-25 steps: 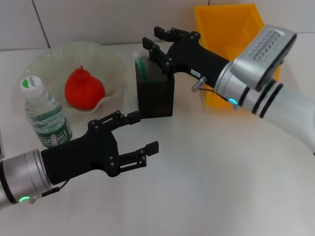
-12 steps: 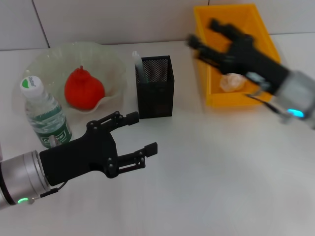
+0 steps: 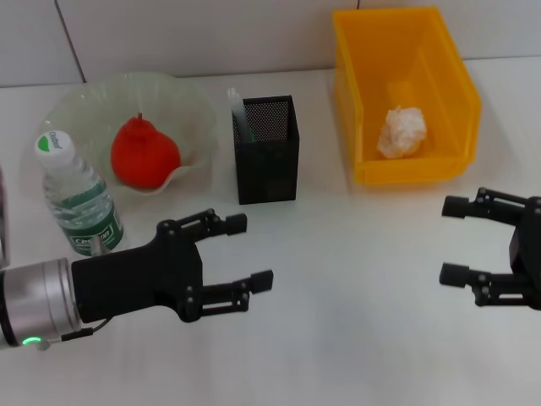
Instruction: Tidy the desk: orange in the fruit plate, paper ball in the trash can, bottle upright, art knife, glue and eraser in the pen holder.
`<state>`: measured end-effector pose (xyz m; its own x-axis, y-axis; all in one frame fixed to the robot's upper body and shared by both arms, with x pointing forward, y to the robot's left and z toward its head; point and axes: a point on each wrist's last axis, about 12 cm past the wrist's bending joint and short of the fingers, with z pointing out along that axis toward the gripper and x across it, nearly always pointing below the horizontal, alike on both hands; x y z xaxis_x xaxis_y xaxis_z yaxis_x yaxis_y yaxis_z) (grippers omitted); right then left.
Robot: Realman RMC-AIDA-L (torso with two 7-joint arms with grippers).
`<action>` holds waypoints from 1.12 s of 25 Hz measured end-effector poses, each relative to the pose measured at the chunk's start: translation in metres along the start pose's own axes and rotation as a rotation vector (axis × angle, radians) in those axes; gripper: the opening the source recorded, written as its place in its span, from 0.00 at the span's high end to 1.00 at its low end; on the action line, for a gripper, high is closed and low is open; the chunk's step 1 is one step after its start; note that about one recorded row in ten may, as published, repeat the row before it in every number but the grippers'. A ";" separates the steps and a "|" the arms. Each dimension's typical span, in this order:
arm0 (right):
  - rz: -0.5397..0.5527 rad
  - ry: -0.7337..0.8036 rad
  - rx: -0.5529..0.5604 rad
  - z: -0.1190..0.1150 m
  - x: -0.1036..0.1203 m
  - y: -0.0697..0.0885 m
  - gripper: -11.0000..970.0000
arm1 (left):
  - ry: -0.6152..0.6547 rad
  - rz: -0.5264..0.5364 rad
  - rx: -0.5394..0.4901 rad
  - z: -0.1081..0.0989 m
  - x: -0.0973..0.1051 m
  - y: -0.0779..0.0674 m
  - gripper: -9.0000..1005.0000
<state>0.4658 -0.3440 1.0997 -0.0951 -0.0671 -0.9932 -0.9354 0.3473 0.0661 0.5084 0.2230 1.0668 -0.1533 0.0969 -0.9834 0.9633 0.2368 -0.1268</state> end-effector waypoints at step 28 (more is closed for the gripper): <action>0.055 0.165 -0.079 0.061 0.007 -0.023 0.14 | 0.042 -0.056 0.027 -0.017 -0.003 0.001 0.18</action>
<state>0.5073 -0.2958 1.0850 -0.1951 -0.2046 -0.9592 -0.9506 0.2802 0.1336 0.5057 0.2394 1.0721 -0.2157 0.1249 -0.9684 0.9584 0.2170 -0.1855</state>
